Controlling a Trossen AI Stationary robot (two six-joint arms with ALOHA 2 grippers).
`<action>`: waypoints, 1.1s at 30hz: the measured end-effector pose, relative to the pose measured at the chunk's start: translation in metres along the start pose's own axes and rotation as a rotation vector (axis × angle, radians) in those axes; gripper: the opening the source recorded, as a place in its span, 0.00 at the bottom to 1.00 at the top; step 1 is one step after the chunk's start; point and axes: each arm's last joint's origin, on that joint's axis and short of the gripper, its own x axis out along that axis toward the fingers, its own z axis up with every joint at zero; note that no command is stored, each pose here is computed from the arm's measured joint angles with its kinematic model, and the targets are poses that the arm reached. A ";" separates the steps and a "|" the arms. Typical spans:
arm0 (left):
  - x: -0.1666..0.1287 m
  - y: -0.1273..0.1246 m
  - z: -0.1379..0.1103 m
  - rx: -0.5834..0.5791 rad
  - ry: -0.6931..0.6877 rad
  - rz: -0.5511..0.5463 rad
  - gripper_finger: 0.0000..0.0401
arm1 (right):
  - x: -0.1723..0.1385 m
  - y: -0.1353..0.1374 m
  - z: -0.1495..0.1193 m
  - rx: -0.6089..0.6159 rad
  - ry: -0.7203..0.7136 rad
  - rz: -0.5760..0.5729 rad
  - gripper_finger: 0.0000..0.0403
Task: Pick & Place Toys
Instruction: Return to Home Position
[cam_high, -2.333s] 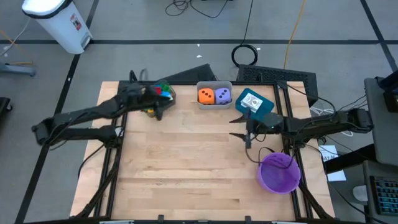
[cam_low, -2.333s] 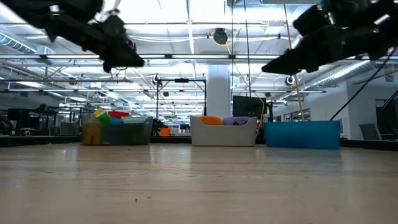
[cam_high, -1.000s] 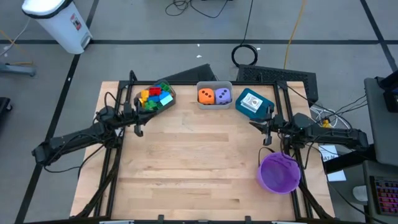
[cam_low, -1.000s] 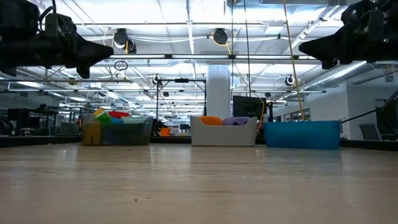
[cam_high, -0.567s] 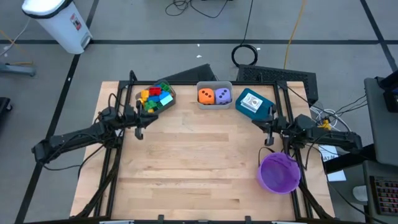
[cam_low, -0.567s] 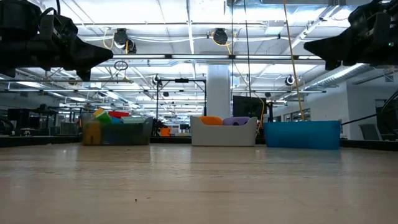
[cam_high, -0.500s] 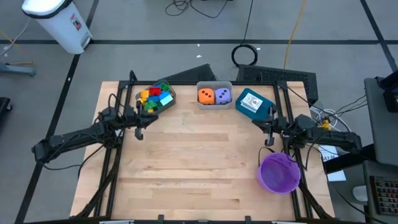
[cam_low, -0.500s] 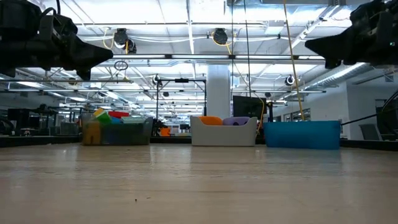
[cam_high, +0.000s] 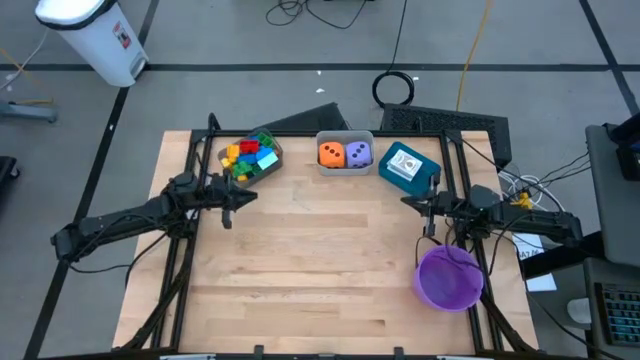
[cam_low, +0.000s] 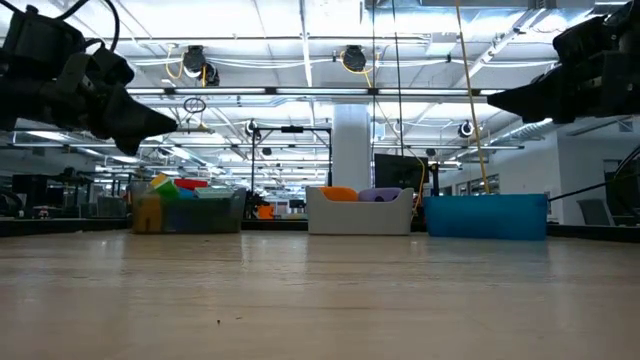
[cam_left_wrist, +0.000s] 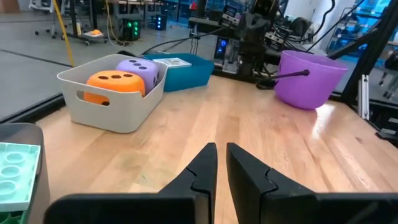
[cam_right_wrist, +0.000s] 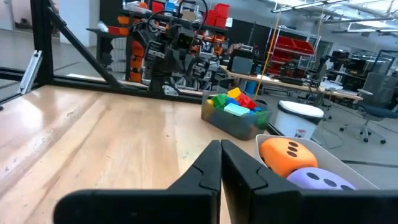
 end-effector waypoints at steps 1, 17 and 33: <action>0.000 0.000 0.000 -0.001 0.002 0.000 0.11 | 0.000 0.000 0.000 0.003 -0.002 -0.001 0.01; 0.000 0.000 0.000 0.049 0.002 0.004 0.11 | 0.000 0.000 0.000 0.010 -0.004 -0.003 0.01; 0.000 0.000 0.000 0.049 0.002 0.004 0.11 | 0.000 0.000 0.000 0.010 -0.004 -0.003 0.02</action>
